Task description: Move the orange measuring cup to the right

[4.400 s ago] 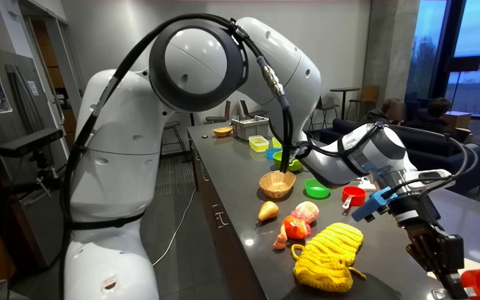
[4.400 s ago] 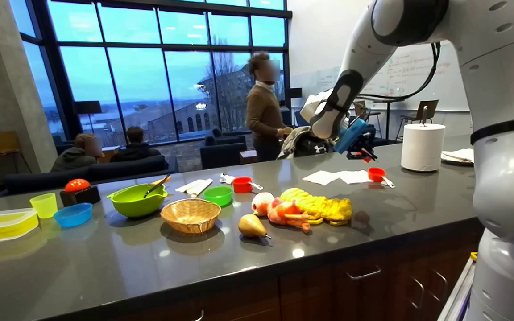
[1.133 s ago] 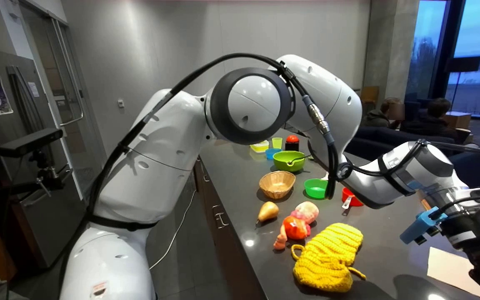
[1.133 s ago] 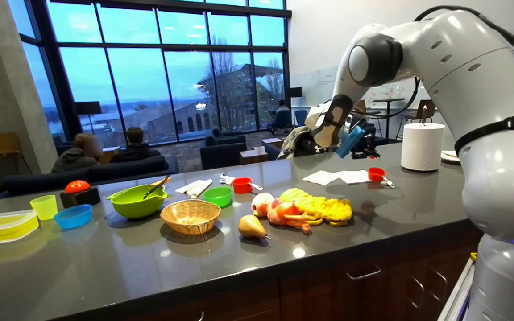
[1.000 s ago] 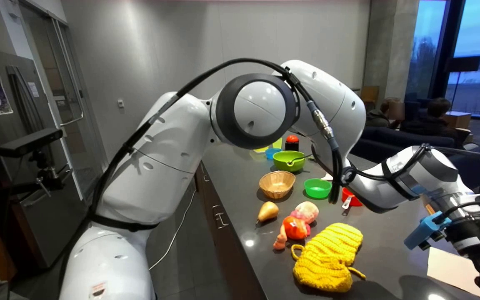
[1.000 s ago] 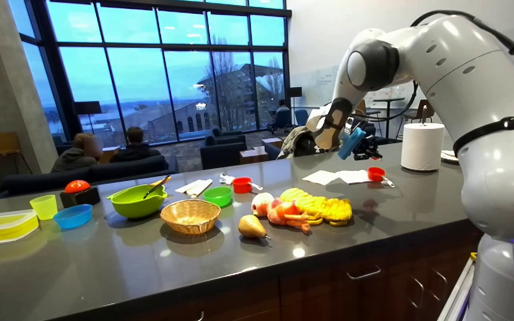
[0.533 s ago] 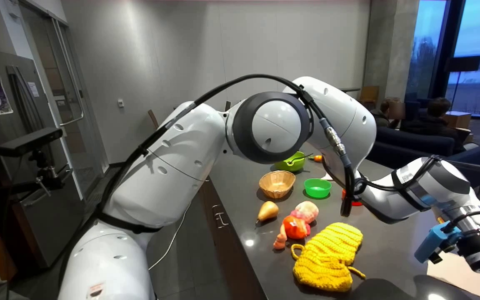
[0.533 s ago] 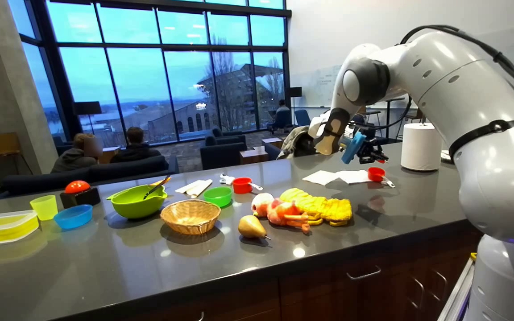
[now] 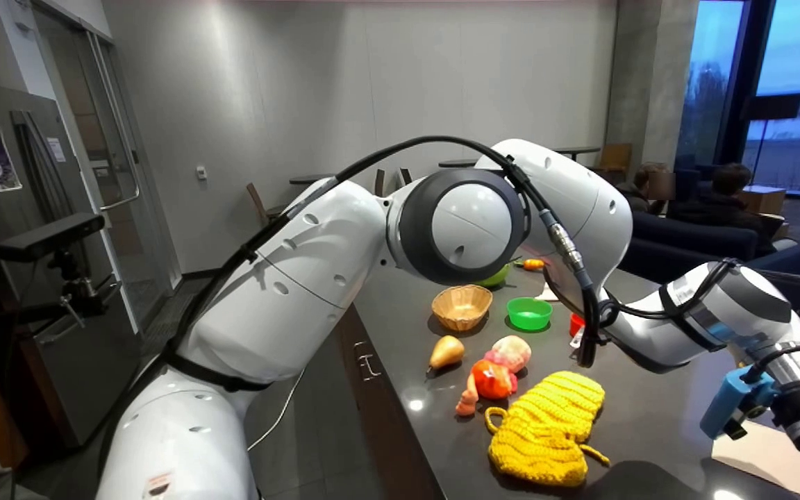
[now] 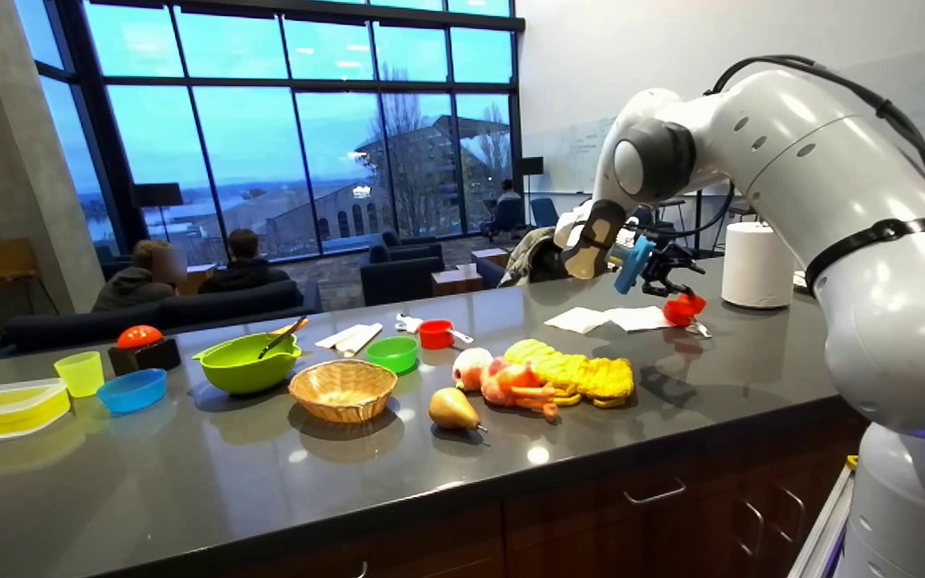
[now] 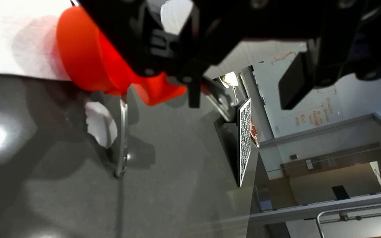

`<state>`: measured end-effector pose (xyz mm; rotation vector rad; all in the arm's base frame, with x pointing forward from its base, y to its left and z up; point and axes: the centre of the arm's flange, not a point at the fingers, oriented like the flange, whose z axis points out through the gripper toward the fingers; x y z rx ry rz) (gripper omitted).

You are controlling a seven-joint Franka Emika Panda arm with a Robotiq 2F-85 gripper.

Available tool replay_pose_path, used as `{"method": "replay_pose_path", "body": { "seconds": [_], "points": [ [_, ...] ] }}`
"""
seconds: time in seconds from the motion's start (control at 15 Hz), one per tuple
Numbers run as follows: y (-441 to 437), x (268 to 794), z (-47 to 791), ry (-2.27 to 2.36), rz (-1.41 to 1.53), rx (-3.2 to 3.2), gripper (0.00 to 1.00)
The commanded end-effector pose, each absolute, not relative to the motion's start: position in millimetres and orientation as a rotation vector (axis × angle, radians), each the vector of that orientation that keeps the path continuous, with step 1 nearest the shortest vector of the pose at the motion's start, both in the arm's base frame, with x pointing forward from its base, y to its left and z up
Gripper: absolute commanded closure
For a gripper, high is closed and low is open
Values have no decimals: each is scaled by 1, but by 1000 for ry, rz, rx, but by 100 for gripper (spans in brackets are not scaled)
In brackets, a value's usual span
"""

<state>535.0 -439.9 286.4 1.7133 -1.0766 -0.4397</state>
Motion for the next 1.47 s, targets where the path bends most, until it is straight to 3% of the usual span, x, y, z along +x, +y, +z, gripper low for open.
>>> {"method": "replay_pose_path", "body": {
  "seconds": [0.0,0.13,1.4],
  "points": [
    [-450,540,292,-1087,-464,1711,5],
    [-449,541,293,-1079,-454,1736,0],
    [-408,584,321,-973,-224,1951,0]
  ]
}}
